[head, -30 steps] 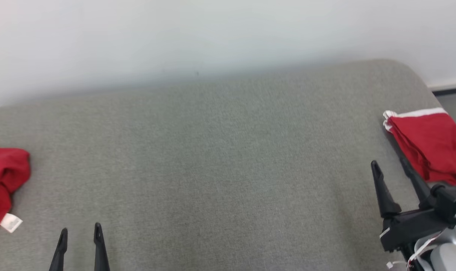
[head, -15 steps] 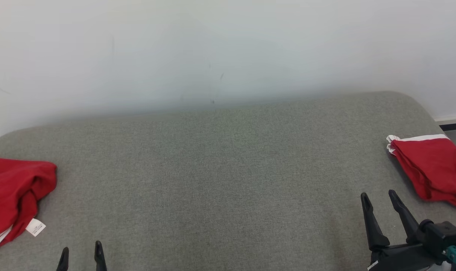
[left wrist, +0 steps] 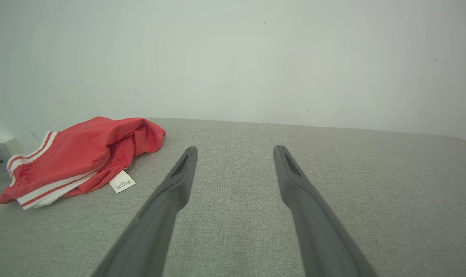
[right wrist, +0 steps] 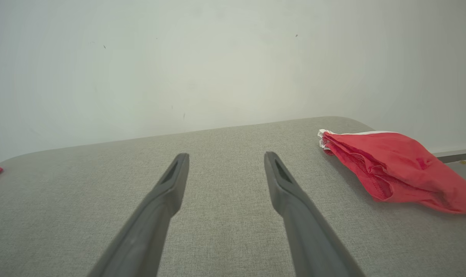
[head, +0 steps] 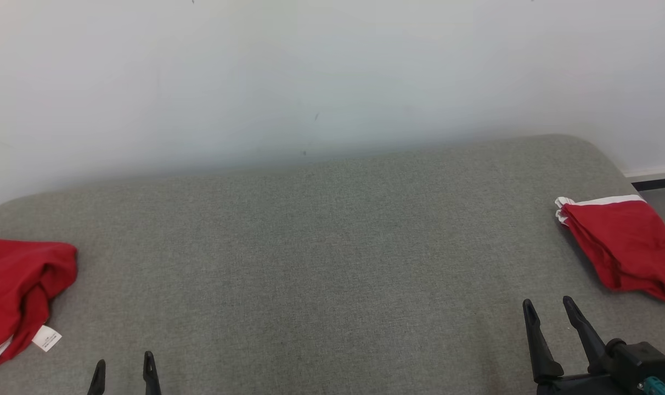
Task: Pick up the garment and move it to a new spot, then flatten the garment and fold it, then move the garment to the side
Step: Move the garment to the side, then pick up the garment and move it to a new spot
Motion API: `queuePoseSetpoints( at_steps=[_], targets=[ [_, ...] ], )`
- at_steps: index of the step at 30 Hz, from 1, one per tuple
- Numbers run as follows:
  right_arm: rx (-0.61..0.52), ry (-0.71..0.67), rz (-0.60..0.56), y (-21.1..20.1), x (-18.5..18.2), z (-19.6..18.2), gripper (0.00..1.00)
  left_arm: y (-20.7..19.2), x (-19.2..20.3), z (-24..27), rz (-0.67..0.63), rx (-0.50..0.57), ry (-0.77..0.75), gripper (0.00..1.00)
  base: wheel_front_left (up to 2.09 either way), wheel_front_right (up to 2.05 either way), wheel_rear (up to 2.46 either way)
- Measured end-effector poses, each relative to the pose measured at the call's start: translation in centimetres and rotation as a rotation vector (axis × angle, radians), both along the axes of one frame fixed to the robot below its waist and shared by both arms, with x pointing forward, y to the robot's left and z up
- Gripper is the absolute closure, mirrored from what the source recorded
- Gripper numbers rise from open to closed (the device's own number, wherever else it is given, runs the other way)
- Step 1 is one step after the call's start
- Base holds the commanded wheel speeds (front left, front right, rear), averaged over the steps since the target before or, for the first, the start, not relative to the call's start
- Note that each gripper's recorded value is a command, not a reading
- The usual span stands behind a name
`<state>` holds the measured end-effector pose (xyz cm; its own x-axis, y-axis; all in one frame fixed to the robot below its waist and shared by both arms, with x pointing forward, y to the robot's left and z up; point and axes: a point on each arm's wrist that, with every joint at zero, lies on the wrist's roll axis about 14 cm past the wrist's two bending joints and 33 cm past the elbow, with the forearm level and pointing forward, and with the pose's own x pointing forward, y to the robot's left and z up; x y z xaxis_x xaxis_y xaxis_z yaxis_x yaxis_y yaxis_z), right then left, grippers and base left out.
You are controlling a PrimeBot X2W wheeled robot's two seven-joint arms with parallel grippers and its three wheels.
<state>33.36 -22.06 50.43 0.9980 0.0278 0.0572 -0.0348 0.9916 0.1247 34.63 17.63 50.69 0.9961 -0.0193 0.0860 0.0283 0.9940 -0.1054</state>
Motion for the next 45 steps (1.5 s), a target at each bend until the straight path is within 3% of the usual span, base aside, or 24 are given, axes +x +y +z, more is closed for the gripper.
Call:
queuePoseSetpoints(
  at_steps=[32,45],
  targets=[
    [0.017,0.020,0.045,1.7,0.9,-0.7,0.00,0.2,-0.7,-0.7,0.019,-0.003,0.023,0.00,0.00,0.00,0.00],
    [0.016,0.037,0.158,5.5,2.5,-1.1,0.00,3.6,-3.2,-1.1,0.129,-0.001,0.031,0.00,0.00,0.00,0.00]
  ],
)
